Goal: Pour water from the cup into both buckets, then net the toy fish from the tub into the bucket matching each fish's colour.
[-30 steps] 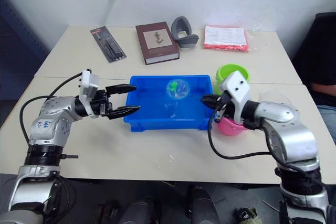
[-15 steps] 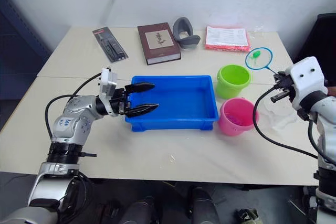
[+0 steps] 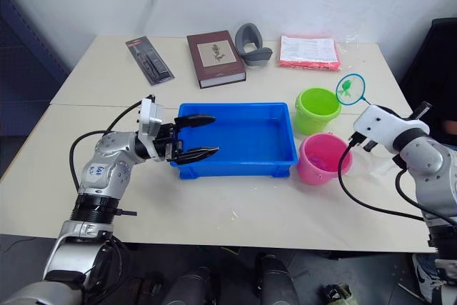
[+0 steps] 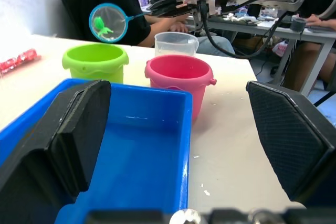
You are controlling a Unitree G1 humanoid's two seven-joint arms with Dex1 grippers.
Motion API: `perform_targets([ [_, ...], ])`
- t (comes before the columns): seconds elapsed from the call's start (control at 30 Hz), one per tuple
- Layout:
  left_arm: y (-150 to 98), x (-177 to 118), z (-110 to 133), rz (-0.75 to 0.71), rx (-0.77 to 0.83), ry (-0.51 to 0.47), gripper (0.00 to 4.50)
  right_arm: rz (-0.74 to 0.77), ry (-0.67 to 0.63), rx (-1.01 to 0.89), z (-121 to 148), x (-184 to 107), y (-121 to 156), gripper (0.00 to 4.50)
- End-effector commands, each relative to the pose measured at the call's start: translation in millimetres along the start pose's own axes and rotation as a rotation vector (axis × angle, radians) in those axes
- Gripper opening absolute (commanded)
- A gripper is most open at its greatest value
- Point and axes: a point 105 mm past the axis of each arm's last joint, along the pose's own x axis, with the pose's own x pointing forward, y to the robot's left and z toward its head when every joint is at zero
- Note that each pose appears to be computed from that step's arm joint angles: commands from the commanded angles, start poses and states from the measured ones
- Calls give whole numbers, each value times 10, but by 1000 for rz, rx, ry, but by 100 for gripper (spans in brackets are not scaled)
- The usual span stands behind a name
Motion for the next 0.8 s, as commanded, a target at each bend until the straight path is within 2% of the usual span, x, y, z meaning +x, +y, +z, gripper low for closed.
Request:
perform_targets([
  [0.03,17,43,68,-8,57,-17,445,-19,-54,-231,92,0,-105,0],
  [0.17,46,64,67,8,91,-23,445,-26,-102,-385,112,31,-87,0],
  [0.37,33,153,70,-12,123,-27,445,-67,-146,-486,60,44,-56,0],
  [0.47,30,176,75,-13,128,-31,445,-129,-167,-505,53,16,-130,0],
  [0.6,13,201,64,-12,122,-35,445,-111,-171,-528,27,30,-64,0],
  [0.7,-7,225,62,-16,119,-39,445,-169,-135,-525,-53,17,-177,0],
  [0.8,-17,233,63,-10,111,-45,445,-132,-198,-551,48,31,-64,0],
])
